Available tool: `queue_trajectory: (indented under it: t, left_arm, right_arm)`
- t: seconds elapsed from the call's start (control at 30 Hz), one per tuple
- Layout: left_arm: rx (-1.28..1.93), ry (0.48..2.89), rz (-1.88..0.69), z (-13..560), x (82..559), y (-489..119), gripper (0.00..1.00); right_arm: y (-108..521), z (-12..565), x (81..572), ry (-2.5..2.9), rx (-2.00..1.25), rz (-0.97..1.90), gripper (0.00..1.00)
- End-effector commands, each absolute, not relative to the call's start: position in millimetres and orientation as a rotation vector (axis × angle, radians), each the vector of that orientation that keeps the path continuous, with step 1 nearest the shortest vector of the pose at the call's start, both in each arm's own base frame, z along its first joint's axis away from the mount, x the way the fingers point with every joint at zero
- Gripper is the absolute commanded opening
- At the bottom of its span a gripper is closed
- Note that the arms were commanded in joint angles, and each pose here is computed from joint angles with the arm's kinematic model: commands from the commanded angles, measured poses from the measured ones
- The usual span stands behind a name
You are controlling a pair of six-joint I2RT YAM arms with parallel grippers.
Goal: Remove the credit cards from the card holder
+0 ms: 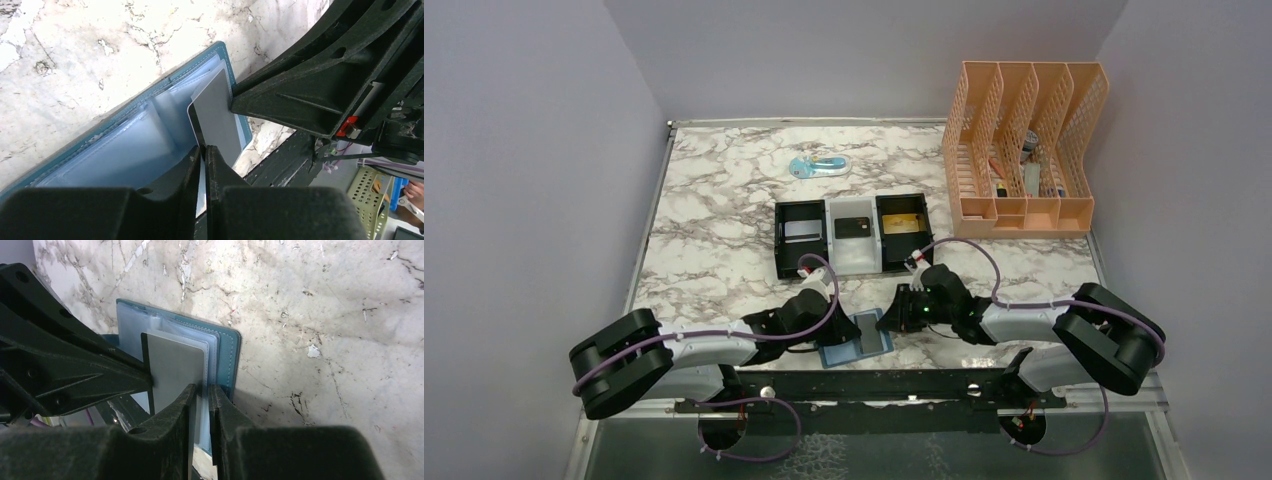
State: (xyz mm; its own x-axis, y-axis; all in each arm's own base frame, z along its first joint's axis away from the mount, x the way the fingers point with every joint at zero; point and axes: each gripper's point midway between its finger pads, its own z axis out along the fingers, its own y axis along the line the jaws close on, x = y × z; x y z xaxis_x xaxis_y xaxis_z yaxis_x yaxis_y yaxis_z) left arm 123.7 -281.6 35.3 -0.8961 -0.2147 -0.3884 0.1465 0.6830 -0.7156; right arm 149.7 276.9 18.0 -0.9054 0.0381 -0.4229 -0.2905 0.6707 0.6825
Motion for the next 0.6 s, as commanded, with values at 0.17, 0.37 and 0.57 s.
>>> queue_trajectory:
  t: [0.17, 0.37, 0.57]
  left_arm:
    - [-0.093, 2.398, -1.128, 47, 127, -280, 0.06]
    - [-0.08, 2.43, -1.032, 44, 129, -271, 0.06]
    - [-0.092, 2.424, -1.024, 44, 129, -267, 0.06]
  right_arm:
    - [240, -30, 128, 2.681, -0.17, 0.887, 0.17]
    - [242, -28, 130, 2.675, -0.177, 0.892, 0.17]
    - [244, -24, 131, 2.663, -0.188, 0.905, 0.16]
